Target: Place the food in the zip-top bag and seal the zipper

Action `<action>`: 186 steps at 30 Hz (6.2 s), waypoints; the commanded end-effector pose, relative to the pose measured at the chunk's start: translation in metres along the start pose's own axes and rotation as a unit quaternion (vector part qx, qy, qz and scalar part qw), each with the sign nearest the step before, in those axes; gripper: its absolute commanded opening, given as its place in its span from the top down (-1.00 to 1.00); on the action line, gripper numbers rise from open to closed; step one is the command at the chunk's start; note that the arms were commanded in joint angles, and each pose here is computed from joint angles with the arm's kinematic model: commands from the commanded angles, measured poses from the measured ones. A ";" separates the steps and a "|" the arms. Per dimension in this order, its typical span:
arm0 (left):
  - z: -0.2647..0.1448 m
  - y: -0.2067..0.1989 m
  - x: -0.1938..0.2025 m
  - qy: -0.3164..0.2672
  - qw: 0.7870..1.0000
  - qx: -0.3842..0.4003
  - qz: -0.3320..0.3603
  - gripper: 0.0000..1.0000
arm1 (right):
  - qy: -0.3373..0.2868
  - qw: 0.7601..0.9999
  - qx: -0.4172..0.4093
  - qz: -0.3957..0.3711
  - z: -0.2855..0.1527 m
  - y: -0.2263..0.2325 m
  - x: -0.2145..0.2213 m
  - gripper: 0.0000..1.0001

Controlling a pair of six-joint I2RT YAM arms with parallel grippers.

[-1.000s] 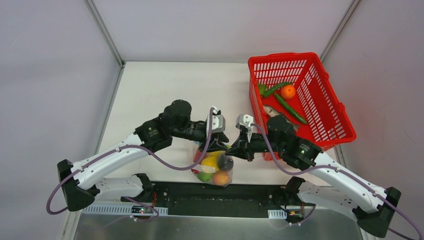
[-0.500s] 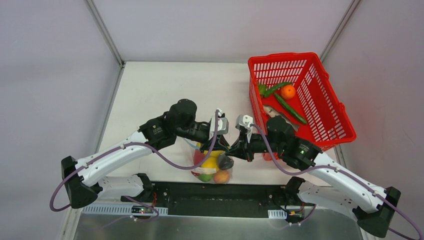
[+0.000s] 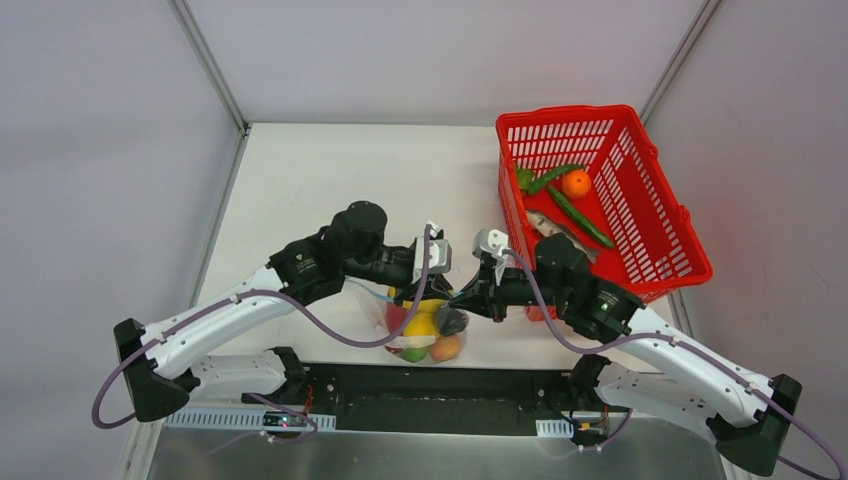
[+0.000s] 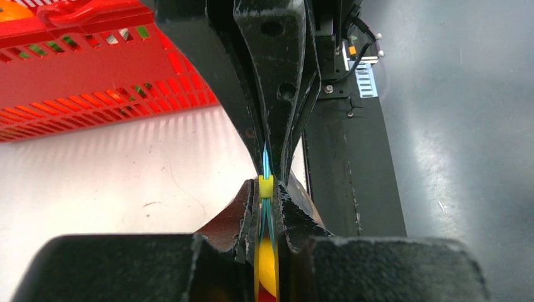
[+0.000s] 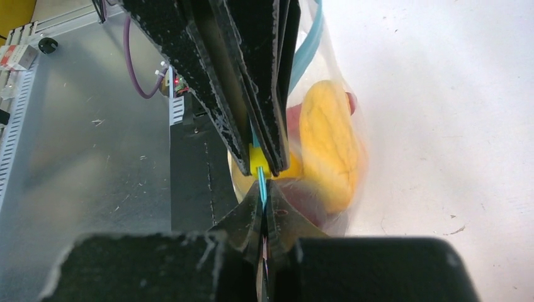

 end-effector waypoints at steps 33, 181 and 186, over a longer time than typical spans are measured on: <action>-0.030 -0.015 0.004 0.012 0.999 -0.043 -0.013 1.00 | -0.025 0.999 -0.002 -0.029 0.005 0.001 -0.029 -0.05; -0.149 -0.041 0.052 0.028 0.867 -0.488 -0.099 -0.98 | -0.041 0.988 0.139 -0.052 0.037 -0.052 -0.093 1.00; -0.156 -0.038 0.042 0.027 0.836 -0.524 -0.160 -0.98 | -0.035 0.985 0.151 -0.081 0.039 -0.071 -0.129 1.00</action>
Point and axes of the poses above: each gripper's point midway between its finger pads, its own z axis out along the fingers, its own y axis along the line the jaws close on, x = y × z, the point moved 9 cm from there along -z, back along the fingers, and after that the axes turned 10 degrees about z, right-handed, at the moved point
